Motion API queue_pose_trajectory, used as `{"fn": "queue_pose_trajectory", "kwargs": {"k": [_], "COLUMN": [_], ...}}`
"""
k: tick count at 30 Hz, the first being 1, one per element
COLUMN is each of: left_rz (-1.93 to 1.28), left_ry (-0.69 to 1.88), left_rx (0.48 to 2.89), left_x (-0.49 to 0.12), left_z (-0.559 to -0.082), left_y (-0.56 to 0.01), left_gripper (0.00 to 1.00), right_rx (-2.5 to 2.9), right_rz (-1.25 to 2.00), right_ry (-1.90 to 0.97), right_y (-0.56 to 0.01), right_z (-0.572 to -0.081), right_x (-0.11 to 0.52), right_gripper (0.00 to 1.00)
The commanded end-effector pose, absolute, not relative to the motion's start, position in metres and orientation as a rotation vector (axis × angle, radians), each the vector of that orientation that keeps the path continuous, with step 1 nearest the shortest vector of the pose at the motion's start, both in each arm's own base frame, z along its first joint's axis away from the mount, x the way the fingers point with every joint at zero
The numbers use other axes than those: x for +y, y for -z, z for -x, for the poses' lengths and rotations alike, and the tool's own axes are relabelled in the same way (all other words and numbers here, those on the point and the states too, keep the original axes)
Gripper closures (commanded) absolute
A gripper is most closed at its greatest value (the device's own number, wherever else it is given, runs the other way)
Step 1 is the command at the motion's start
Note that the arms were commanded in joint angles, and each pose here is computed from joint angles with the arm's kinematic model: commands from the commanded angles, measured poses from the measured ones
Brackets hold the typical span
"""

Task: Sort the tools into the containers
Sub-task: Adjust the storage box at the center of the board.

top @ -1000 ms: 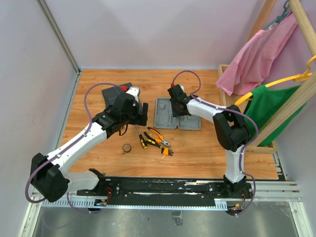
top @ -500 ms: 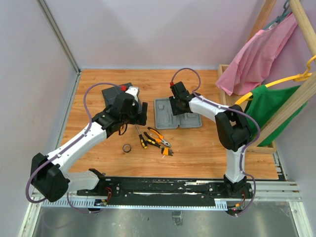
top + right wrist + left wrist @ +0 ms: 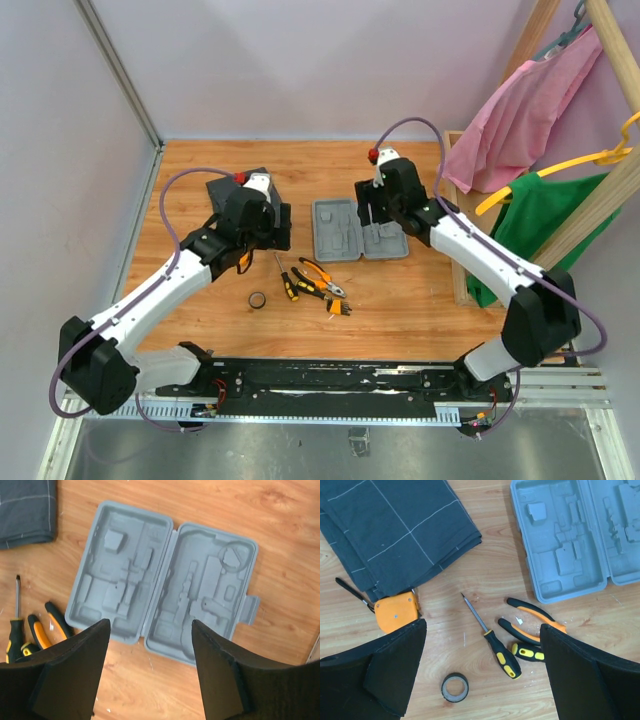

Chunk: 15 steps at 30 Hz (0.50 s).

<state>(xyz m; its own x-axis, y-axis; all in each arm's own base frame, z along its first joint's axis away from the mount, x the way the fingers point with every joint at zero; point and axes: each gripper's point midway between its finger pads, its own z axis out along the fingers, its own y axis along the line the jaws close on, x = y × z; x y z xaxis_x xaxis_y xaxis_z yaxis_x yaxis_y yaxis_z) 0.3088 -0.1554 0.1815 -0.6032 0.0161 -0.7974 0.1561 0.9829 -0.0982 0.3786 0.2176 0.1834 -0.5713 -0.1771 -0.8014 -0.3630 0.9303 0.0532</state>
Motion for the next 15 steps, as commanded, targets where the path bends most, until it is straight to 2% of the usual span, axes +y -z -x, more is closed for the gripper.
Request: {"fn": "queue_pose_trajectory", "kwargs": {"k": [1, 7, 15], "left_rz": [-0.003, 0.157, 0.307], "left_ry": [0.197, 0.275, 0.338], "left_rx": [2.151, 2.168, 2.231], "left_x": [-0.146, -0.148, -0.153], "left_z": [-0.313, -0.307, -0.297], "left_y": [-0.195, -0.175, -0.131], "left_gripper": [0.01, 0.01, 0.01], "right_rx": [2.19, 2.191, 2.208], "right_rz": [0.374, 0.32, 0.214], "right_ry": [-0.259, -0.27, -0.296], "right_y": [-0.178, -0.168, -0.152], "right_z": [-0.353, -0.312, -0.272], "right_x": [0.198, 0.172, 0.148], "right_gripper": [0.31, 0.22, 0.17]}}
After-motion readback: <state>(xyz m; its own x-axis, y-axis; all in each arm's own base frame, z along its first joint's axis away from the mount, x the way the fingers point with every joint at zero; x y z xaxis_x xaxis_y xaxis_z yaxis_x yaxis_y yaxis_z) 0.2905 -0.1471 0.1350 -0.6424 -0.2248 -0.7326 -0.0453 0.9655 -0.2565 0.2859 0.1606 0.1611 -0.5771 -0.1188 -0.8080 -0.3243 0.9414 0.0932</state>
